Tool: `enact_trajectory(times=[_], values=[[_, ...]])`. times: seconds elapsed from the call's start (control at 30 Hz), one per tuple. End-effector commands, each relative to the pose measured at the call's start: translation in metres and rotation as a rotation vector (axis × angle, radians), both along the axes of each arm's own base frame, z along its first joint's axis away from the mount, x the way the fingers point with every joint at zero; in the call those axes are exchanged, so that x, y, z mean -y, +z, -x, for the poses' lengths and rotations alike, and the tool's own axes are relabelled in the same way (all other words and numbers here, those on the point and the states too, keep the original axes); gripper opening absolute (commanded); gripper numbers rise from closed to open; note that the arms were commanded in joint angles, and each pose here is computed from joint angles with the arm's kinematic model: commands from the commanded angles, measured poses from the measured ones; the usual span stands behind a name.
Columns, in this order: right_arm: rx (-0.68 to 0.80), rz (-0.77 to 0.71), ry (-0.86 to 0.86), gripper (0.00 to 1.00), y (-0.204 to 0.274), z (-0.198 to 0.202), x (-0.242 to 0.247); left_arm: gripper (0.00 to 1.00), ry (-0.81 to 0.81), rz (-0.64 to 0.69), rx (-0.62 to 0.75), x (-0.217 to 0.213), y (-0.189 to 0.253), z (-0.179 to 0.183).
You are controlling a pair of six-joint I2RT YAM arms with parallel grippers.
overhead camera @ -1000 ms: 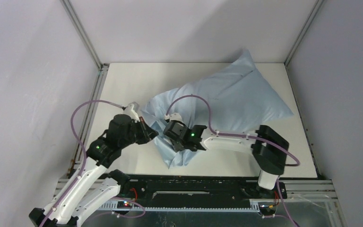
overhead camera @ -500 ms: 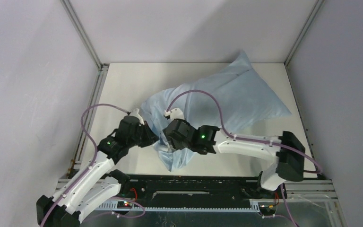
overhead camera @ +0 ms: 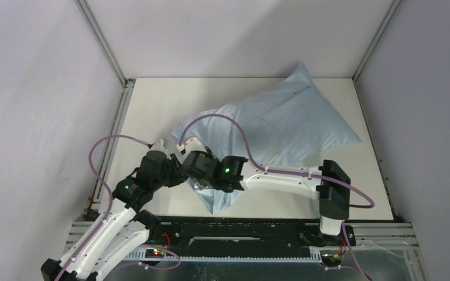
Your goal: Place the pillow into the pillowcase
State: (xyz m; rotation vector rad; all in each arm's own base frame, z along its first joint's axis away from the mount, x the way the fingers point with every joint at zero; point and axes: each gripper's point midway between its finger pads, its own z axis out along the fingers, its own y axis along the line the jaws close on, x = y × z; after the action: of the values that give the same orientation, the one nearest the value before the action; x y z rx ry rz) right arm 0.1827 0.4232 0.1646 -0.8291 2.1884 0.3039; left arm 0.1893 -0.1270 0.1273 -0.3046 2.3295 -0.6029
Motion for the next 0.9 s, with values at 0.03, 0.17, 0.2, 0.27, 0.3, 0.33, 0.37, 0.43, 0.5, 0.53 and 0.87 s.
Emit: enact_trajectory(times=[0.03, 0.17, 0.2, 0.27, 0.3, 0.33, 0.37, 0.43, 0.5, 0.53, 0.87], values=[[0.065, 0.126, 0.005, 0.57, -0.015, -0.003, -0.003, 0.26, 0.060, -0.002, 0.067, -0.012, 0.021, -0.005], [0.115, 0.184, -0.056, 0.41, -0.016, -0.015, 0.005, 0.17, 0.027, 0.005, 0.058, -0.005, 0.021, -0.007], [0.130, 0.180, -0.070, 0.34, -0.011, -0.018, 0.006, 0.13, 0.017, 0.006, 0.054, -0.003, 0.020, -0.008], [0.144, 0.158, -0.079, 0.16, 0.001, -0.022, 0.006, 0.09, -0.001, 0.013, 0.054, 0.001, 0.020, -0.009], [0.139, 0.143, -0.081, 0.08, 0.008, -0.023, 0.007, 0.05, -0.008, 0.019, 0.059, 0.002, 0.021, -0.010], [0.129, 0.119, -0.079, 0.01, 0.016, -0.022, 0.007, 0.02, -0.028, 0.037, 0.064, 0.007, 0.024, -0.010], [0.118, 0.085, -0.066, 0.00, 0.027, -0.020, 0.006, 0.00, -0.053, 0.061, 0.079, 0.013, 0.030, -0.011], [0.081, -0.017, -0.031, 0.00, 0.054, -0.013, 0.004, 0.00, -0.110, 0.140, 0.123, 0.030, 0.047, -0.014], [0.038, -0.127, 0.002, 0.00, 0.081, -0.008, 0.004, 0.00, -0.164, 0.233, 0.190, 0.048, 0.072, -0.019], [0.018, -0.184, 0.015, 0.00, 0.094, -0.006, 0.005, 0.00, -0.188, 0.288, 0.236, 0.057, 0.087, -0.024], [-0.126, -0.537, 0.133, 0.00, 0.170, 0.011, 0.004, 0.00, -0.056, 0.510, 0.410, 0.086, 0.115, -0.089]])
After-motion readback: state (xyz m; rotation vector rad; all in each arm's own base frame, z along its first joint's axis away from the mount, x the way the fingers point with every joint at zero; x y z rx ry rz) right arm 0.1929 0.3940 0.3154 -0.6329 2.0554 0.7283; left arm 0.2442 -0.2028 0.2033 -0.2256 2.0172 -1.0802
